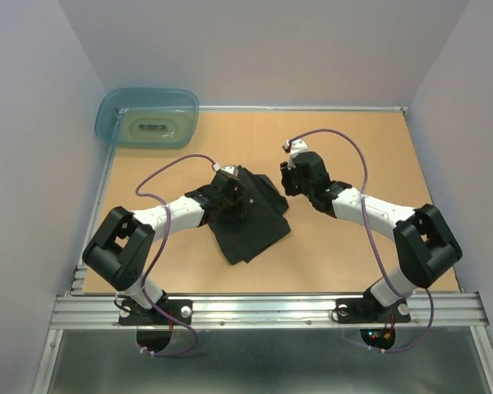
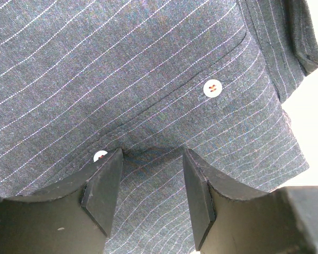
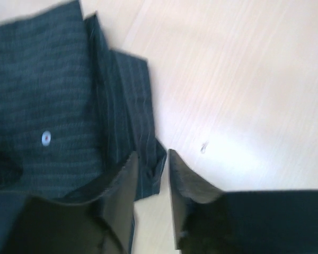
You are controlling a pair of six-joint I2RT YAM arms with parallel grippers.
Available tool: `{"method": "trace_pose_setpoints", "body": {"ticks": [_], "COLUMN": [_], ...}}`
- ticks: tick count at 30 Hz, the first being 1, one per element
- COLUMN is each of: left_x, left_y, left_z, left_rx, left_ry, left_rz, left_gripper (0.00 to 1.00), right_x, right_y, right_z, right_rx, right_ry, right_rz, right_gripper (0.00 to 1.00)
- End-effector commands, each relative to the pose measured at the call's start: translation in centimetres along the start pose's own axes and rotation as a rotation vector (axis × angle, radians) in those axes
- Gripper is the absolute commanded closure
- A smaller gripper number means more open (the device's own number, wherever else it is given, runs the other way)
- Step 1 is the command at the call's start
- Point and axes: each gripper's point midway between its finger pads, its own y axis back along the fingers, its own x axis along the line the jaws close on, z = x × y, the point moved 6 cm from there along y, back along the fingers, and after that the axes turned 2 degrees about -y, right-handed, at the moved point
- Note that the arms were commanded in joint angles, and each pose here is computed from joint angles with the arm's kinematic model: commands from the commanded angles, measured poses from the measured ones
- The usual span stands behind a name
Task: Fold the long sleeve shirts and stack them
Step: Fold the shirt
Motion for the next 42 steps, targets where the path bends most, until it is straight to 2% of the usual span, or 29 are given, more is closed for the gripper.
{"method": "trace_pose_setpoints", "body": {"ticks": [1,5,11,18,33,40,42], "left_x": [-0.5,-0.5,-0.5,-0.7,-0.9,-0.9,-0.9], "left_y": [0.9,0.6,0.2,-0.1,0.0,-0.2,0.1], "left_z": [0.5,0.4,0.5,0.6,0.4,0.2,0.4], "left_rx": [-0.037,-0.031,-0.025,-0.024,-0.010,-0.008,-0.013], "left_ry": [-0.011,-0.012,-0.010,-0.007,0.003,0.015,0.015], "left_rz": [-0.030,-0.028,-0.021,-0.023,-0.043,-0.048,-0.052], "left_gripper": [0.40,0.40,0.40,0.41,0.41,0.41,0.41], "right_x": [-1.0,-0.9,0.6,1.4,1.7,1.2,0.9], "right_y": [-1.6,-3.7,-4.6,-4.0,-4.7,-5.7,-5.7], "right_z": [3.4,2.4,0.0,-1.8,-5.0,-9.5,-9.6], "right_rx": [-0.054,-0.001,0.083,0.112,0.180,0.291,0.289], "right_ry": [-0.099,-0.105,-0.118,-0.139,-0.174,-0.183,-0.193], "right_rz": [-0.006,0.024,0.139,0.217,0.242,0.180,0.151], "right_gripper": [0.77,0.87,0.92,0.93,0.93,0.92,0.92]}}
